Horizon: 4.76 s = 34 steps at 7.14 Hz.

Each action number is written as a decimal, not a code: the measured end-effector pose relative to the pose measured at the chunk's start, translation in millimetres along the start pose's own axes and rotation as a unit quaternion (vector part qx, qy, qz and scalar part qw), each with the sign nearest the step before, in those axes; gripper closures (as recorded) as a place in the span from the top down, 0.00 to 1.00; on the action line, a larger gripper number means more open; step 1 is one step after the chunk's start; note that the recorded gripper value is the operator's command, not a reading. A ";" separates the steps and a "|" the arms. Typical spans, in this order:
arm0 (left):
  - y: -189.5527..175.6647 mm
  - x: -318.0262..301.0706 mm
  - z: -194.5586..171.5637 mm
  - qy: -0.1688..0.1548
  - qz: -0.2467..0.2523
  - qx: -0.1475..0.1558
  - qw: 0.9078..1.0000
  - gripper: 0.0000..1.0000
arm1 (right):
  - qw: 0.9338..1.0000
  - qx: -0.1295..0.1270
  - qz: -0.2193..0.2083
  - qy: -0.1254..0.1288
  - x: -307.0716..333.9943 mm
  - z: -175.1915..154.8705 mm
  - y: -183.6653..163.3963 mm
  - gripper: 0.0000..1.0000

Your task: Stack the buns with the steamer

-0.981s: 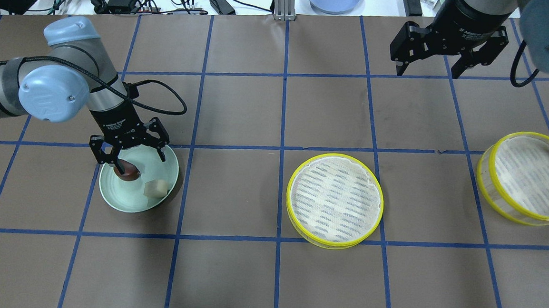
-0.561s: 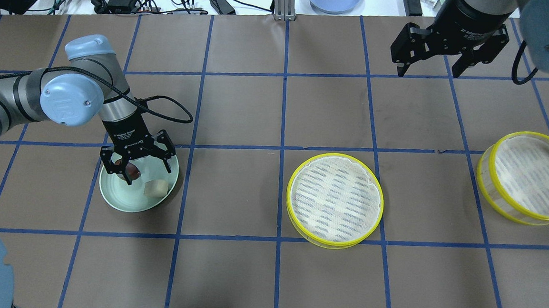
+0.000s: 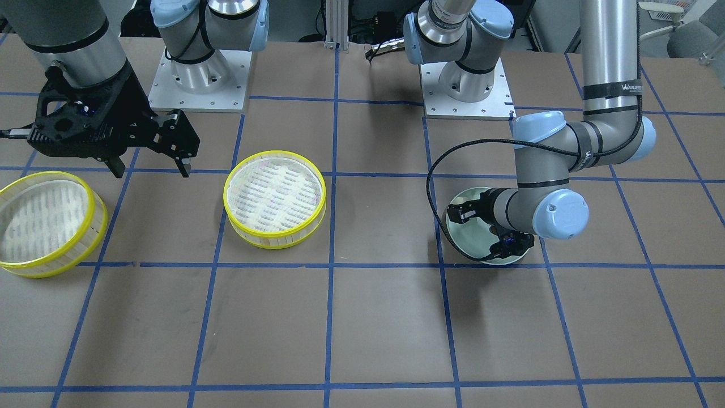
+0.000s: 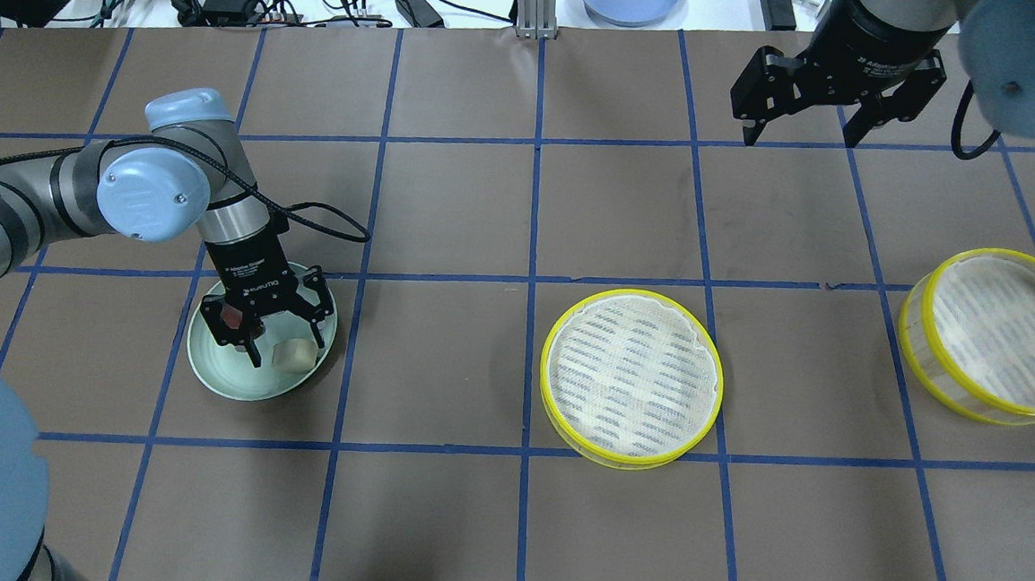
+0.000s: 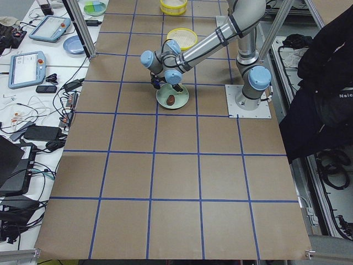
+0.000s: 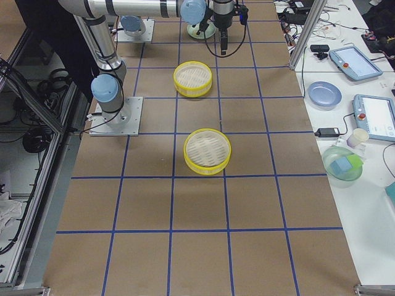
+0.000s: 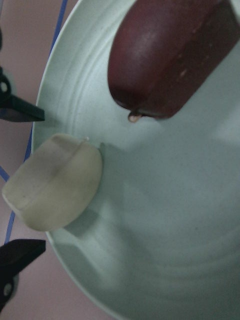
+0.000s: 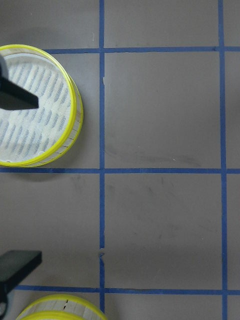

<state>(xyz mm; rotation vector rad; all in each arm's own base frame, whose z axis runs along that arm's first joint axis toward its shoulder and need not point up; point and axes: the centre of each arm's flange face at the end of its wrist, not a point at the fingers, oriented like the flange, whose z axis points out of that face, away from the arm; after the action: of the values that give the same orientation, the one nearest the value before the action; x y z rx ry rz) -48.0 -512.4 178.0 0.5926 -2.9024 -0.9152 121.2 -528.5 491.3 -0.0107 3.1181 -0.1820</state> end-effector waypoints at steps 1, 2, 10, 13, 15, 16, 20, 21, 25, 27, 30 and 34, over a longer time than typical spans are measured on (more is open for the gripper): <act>0.7 0.4 1.0 0.002 0.000 -0.005 1.000 0.00 | 1.000 0.010 0.000 0.000 0.3 -3.1 -2.6 1.00; 1.6 0.7 0.9 0.003 0.000 -0.010 1.000 0.00 | 1.000 0.018 -0.001 -0.001 0.5 -6.9 -4.2 1.00; 92.7 73.9 -143.9 0.155 -0.079 0.032 0.984 0.00 | 0.998 0.006 0.039 0.038 95.0 -11.6 -20.8 1.00; 148.5 184.8 -114.7 0.187 -0.083 0.036 0.978 0.00 | 0.998 0.000 -0.014 0.063 268.9 62.3 -47.5 1.00; 169.0 233.4 -65.3 0.199 -0.062 0.029 0.978 0.00 | 0.998 -0.015 -0.038 0.052 380.4 143.2 -40.2 1.00; 167.6 245.5 -38.0 0.201 -0.066 0.021 0.977 0.00 | 0.998 -0.014 -0.053 0.040 410.9 185.5 -27.9 0.93; 178.0 267.7 13.1 0.172 -0.090 -0.001 0.981 0.93 | 0.996 -0.030 -0.086 0.001 434.3 258.2 14.3 0.23; 179.2 269.2 15.5 0.168 -0.096 0.000 0.981 1.00 | 0.996 -0.034 -0.088 0.000 434.7 262.6 15.8 0.00; 178.0 260.9 -8.6 0.159 -0.073 0.052 0.983 1.00 | 0.994 -0.052 -0.092 0.017 437.5 254.5 19.6 0.00; 147.2 220.9 -55.6 0.124 -0.022 0.136 0.983 1.00 | 0.995 -0.062 -0.076 0.024 429.6 217.5 24.5 0.00; 105.7 122.2 -130.0 0.033 0.066 0.223 0.972 1.00 | 0.997 -0.080 -0.003 -0.009 352.8 146.8 28.2 0.00; 45.5 6.4 -145.3 -0.058 0.159 0.209 0.963 1.00 | 0.995 -0.089 0.034 -0.005 137.5 123.7 20.8 0.00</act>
<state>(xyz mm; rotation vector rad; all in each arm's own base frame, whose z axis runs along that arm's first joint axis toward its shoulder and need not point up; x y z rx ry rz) -47.6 -559.6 322.9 0.0728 -3.1807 -0.3086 -14.1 -523.3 363.6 0.0926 3.1080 0.0981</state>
